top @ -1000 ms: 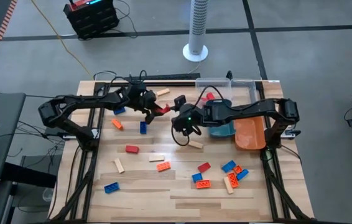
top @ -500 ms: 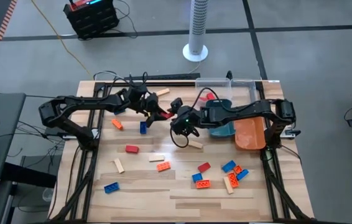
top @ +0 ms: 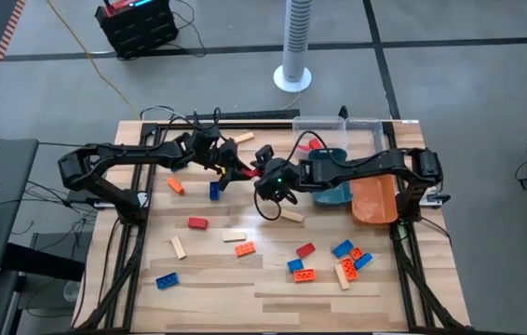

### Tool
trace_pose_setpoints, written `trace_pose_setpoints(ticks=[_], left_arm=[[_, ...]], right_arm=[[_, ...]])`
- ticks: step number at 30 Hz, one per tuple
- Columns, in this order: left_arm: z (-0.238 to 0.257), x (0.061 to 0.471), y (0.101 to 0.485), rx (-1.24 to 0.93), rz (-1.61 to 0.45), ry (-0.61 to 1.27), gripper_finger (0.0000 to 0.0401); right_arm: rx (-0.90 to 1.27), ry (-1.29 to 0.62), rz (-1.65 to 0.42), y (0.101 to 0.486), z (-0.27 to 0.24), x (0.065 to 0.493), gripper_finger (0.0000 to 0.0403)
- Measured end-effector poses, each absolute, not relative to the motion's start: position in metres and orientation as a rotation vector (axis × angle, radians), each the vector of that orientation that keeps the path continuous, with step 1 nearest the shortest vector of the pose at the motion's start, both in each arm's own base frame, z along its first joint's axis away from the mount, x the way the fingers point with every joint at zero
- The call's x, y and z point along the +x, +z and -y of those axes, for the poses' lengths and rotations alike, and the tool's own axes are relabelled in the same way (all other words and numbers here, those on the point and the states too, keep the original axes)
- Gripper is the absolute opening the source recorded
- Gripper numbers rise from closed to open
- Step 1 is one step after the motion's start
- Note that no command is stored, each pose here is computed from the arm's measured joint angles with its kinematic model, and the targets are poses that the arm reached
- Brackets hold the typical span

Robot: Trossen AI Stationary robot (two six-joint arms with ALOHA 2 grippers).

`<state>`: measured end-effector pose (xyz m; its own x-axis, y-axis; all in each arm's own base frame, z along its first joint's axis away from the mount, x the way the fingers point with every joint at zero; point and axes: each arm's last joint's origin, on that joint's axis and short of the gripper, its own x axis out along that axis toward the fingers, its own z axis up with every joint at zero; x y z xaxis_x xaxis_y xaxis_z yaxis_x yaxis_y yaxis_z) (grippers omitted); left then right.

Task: Sort blocks
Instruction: Put the red block into the left transparent bin

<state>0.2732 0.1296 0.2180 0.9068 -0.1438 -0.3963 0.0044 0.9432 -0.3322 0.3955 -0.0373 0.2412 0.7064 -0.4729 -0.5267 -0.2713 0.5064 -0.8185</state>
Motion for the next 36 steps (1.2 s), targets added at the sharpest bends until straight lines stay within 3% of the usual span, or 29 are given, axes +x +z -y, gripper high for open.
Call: trace_pose_setpoints(ticks=[2, 5, 15, 20, 26, 31, 36], left_arm=[[-0.13, 0.273, 0.218, -0.331, -0.429, -0.074, 0.0141], [-0.129, 0.274, 0.218, -0.32, -0.429, -0.08, 0.0155], [-0.129, 0.275, 0.22, -0.28, -0.413, -0.082, 0.0291], [-0.132, 0.261, 0.229, -0.282, -0.436, -0.006, 0.0324], [-0.122, 0.233, 0.255, -0.215, -0.483, 0.156, 0.0327], [-0.105, 0.216, 0.268, -0.165, -0.534, 0.258, 0.0327], [-0.087, 0.211, 0.263, -0.151, -0.656, 0.279, 0.0327]], right_arm=[[-1.068, -0.133, -0.824, 0.24, 0.035, 0.395, 0.0103], [-1.059, -0.135, -0.835, 0.24, 0.033, 0.394, 0.0102], [-1.089, -0.143, -0.937, 0.236, 0.023, 0.387, 0.0126], [-1.066, -0.176, -1.059, 0.235, 0.029, 0.375, 0.012], [-0.815, -0.352, -1.173, 0.24, 0.074, 0.353, 0.0121], [-0.468, -0.619, -1.263, 0.236, 0.137, 0.323, 0.0122], [-0.075, -0.72, -1.302, 0.228, 0.182, 0.289, 0.0122]])
